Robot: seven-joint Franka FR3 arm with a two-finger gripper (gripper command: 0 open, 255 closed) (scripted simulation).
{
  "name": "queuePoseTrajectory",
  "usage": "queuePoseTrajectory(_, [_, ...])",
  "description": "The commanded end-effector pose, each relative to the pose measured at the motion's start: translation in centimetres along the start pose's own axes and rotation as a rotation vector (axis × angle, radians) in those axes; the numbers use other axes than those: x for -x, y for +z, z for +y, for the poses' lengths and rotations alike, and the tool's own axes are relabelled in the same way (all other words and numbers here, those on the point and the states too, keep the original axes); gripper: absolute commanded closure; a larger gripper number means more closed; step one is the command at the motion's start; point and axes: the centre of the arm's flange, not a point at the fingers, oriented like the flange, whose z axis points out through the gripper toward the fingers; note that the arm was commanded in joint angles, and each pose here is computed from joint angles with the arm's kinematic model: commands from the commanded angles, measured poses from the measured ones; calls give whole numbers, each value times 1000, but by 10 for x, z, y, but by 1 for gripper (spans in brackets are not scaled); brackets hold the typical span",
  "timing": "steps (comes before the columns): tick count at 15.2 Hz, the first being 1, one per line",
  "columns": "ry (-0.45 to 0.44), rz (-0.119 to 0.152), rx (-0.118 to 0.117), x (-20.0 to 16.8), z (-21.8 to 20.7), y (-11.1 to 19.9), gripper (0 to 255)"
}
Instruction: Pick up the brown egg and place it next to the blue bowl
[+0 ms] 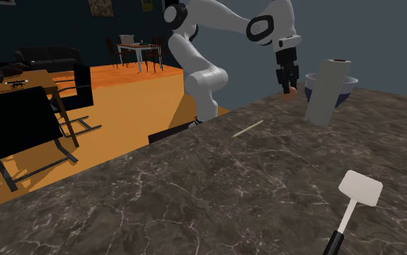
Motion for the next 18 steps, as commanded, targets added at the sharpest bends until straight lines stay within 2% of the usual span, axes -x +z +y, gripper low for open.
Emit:
queuePoseTrajectory(1, [0,1,0,5,-1,9,255])
queuePoseTrajectory(10, [0,1,0,7,-1,15,255])
queuePoseTrajectory(11, [0,1,0,7,-1,15,0])
queuePoseTrajectory(16, [0,1,0,7,-1,15,0])
queuePoseTrajectory(18, [0,1,0,7,-1,-11,0])
